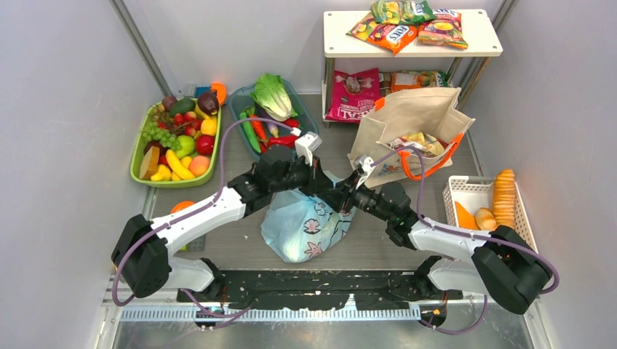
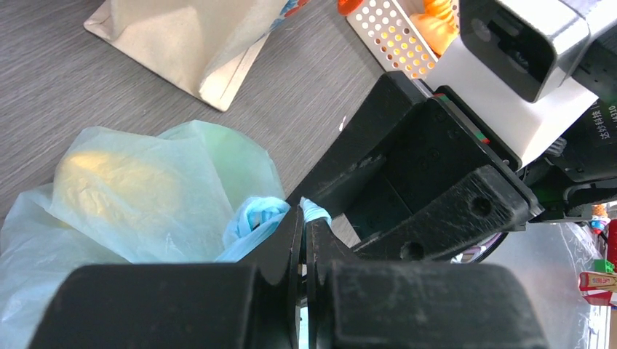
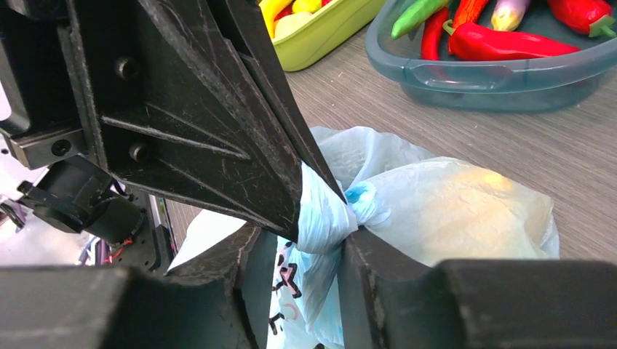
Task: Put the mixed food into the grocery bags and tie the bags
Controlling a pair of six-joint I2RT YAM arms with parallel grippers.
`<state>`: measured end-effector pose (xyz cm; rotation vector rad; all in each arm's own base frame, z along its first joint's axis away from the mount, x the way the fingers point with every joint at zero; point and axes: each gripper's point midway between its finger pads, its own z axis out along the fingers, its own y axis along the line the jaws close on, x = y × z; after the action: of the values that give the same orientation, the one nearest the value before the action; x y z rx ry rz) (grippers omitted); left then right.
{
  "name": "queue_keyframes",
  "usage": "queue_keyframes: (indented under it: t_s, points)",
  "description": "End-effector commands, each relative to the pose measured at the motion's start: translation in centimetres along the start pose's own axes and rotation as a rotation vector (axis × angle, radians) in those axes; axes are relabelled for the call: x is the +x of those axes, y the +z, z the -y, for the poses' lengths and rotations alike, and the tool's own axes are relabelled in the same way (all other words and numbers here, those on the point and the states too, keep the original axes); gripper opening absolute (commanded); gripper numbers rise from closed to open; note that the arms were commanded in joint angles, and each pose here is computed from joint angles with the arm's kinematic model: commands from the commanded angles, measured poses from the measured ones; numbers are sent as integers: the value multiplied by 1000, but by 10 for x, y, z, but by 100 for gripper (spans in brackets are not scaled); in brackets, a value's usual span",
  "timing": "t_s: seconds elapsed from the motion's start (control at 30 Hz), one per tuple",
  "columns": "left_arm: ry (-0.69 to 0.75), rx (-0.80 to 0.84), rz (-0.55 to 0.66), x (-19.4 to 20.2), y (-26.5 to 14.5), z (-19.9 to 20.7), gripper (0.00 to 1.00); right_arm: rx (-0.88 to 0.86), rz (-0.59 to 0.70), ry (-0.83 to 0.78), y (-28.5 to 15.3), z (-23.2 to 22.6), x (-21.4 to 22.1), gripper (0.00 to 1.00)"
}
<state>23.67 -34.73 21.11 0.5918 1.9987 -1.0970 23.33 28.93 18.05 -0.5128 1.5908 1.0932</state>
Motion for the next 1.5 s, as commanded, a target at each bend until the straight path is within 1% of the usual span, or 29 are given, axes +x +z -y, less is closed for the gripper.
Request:
queue_keyframes:
  t_s: [0.0, 0.07, 0.1, 0.17, 0.23, 0.33, 0.4, 0.53, 0.6, 0.63, 0.73, 0.9, 1.03, 1.13, 1.17, 1.2, 1.23, 1.27, 1.3, 1.37, 1.4, 1.43, 1.47]
  points:
    - [26, 88, 55, -23, -5, 27, 0, -35, 85, -14, 5, -9, -21, 34]
    - [12, 108, 53, -23, -4, 31, 0, -34, 87, -9, 6, -9, -23, 28]
    - [4, 116, 53, -22, -4, 32, 0, -29, 92, -7, 7, -8, -25, 20]
    - [0, 125, 57, -21, -6, 34, 0, -6, 95, 4, 7, -5, -25, 8]
    - [11, 140, 77, -24, -11, 37, 1, 21, 105, 14, 6, 0, -25, 6]
    - [42, 138, 135, -34, -25, 41, 27, 28, 127, 17, 1, -1, -30, 5]
    - [68, 106, 147, -41, -35, 41, 44, 33, 122, 11, -3, -2, -30, 5]
    - [135, -5, 137, -56, -55, 33, 67, 28, 117, -14, -12, -10, -40, 5]
    - [153, -63, 142, -66, -64, 30, 78, 26, 126, -29, -17, -15, -52, 5]
    - [171, -150, 169, -85, -86, 27, 87, 56, 168, -55, -25, -23, -86, 5]
    - [218, -166, 233, -104, -108, 34, 88, 93, 156, -86, -30, -30, -115, 5]
    - [278, -263, 345, -127, -142, 28, 91, 119, 243, -130, -49, -48, -171, 5]
    - [304, -306, 374, -136, -153, 22, 92, 194, 322, -183, -73, -58, -225, 5]
    - [307, -312, 358, -137, -147, 19, 92, 345, 404, -219, -103, -54, -274, 5]
    - [306, -309, 353, -138, -143, 19, 92, 389, 397, -250, -111, -50, -280, 5]
    - [304, -305, 350, -139, -139, 18, 92, 447, 450, -292, -127, -52, -306, 5]
    - [301, -298, 346, -139, -134, 19, 92, 514, 452, -298, -135, -45, -313, 5]
    - [296, -292, 338, -140, -127, 18, 92, 541, 497, -328, -150, -51, -336, 5]
    - [290, -282, 334, -142, -121, 19, 92, 594, 502, -344, -157, -47, -343, 5]
    - [276, -261, 319, -144, -105, 20, 91, 652, 577, -385, -184, -56, -378, 5]
    - [263, -251, 312, -146, -96, 20, 91, 682, 577, -418, -187, -55, -385, 5]
    - [250, -245, 307, -148, -87, 19, 91, 716, 613, -423, -200, -58, -399, 5]
    - [237, -219, 300, -149, -78, 22, 90, 745, 600, -458, -199, -55, -404, 5]
